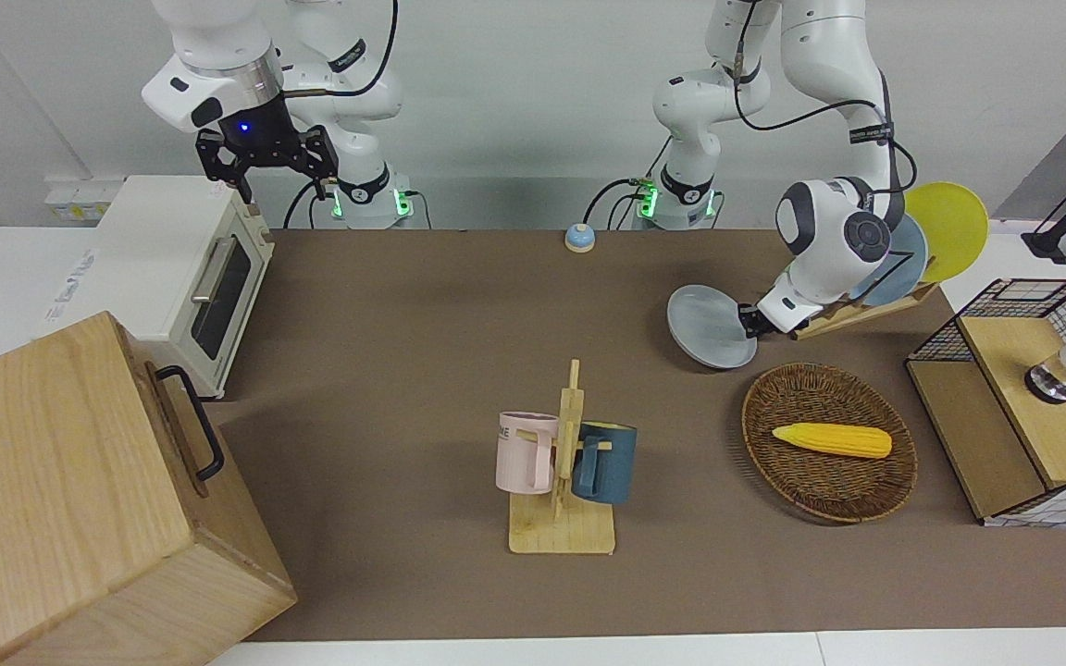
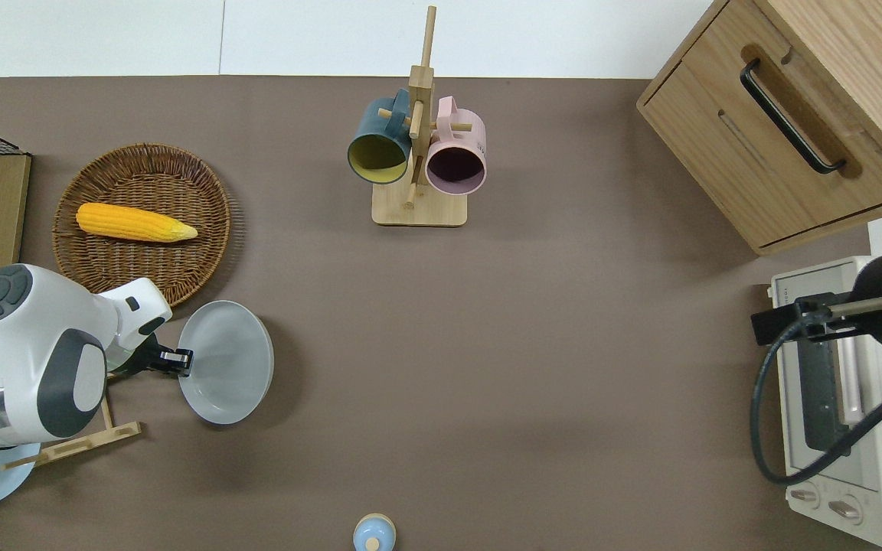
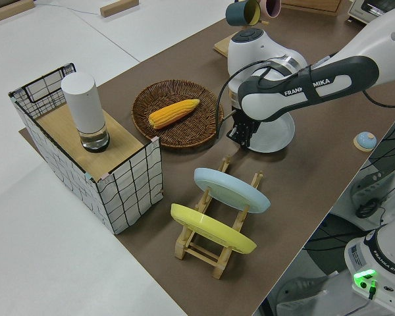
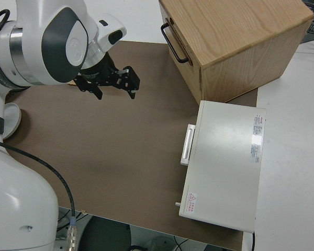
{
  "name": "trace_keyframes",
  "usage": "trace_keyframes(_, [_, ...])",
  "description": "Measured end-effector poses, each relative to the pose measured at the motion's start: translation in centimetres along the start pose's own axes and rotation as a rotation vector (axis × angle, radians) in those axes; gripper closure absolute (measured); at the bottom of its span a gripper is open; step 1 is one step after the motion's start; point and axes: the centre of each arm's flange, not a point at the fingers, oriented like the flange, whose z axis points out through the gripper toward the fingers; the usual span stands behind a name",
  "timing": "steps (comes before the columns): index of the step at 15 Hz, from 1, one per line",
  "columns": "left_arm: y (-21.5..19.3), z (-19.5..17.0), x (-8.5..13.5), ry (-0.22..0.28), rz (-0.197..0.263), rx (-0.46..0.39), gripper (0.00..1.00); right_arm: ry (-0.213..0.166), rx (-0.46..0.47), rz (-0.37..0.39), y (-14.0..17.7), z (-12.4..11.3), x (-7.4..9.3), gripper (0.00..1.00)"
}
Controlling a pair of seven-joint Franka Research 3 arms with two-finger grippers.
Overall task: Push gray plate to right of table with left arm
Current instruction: 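Push the gray plate with the left gripper across the table toward the toaster oven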
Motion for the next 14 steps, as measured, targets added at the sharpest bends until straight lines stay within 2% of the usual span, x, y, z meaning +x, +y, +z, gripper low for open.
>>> trace_keyframes(2, [0.0, 0.0, 0.0, 0.0, -0.016, -0.002, 0.91, 0.0, 0.0, 0.0, 0.0, 0.0, 0.0, 0.0])
trace_keyframes(4, [0.3, -0.5, -0.1, 0.004, -0.035, -0.019, 0.96, 0.0, 0.0, 0.0, 0.0, 0.0, 0.0, 0.0])
trace_keyframes(7, [1.8, -0.1, 0.0, 0.001, -0.062, -0.059, 0.97, 0.0, 0.0, 0.0, 0.0, 0.0, 0.0, 0.0])
trace_keyframes(14, [9.9, 0.7, 0.5, -0.022, -0.127, -0.065, 0.97, 0.0, 0.0, 0.0, 0.0, 0.0, 0.0, 0.0])
